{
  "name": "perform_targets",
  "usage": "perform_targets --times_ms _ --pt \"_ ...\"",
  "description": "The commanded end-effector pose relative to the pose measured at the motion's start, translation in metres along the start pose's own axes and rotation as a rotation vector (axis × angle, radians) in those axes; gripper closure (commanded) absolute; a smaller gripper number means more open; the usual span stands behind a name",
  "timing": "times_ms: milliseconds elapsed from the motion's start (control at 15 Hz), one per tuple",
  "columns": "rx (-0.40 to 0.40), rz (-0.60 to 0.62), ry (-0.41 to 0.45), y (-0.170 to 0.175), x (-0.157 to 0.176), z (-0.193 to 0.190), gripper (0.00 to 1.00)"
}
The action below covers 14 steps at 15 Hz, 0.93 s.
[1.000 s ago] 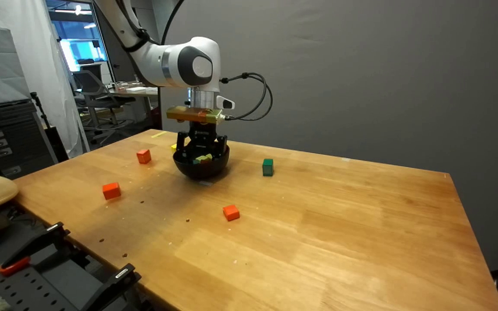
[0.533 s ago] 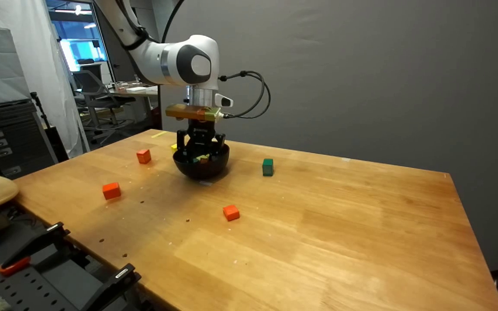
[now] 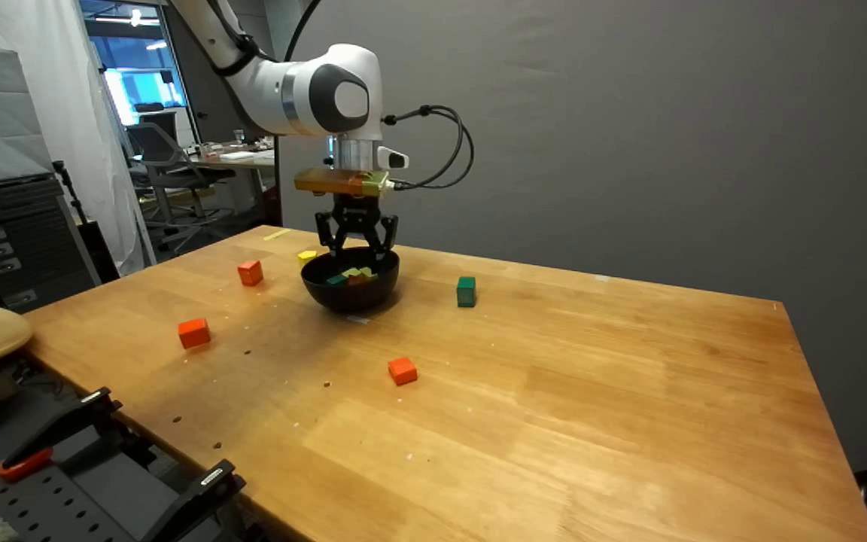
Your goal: Remove the cubes from the bowl
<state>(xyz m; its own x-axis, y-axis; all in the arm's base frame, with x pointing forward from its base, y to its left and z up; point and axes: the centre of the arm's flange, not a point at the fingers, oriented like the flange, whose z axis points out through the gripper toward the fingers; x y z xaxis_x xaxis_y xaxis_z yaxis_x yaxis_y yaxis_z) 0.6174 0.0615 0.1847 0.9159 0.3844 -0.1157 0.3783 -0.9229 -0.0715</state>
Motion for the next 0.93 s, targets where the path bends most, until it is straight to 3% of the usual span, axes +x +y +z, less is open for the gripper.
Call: perform_targets --times_ms 0,133,200,267,533,600,867 --pt "-0.011 0.0 0.045 0.004 0.001 -0.023 0.29" --pt "-0.003 0.004 0.036 0.006 0.0 -0.021 0.24" --pt "0.002 0.006 0.033 0.007 0.0 -0.019 0.15" --pt "0.005 0.008 0.029 0.008 0.0 -0.016 0.14" --pt "0.025 0.022 0.019 0.015 0.003 -0.003 0.33" --pt "0.026 0.025 0.014 0.016 0.002 0.0 0.43" --pt "0.05 0.04 -0.011 0.019 -0.001 0.013 0.39"
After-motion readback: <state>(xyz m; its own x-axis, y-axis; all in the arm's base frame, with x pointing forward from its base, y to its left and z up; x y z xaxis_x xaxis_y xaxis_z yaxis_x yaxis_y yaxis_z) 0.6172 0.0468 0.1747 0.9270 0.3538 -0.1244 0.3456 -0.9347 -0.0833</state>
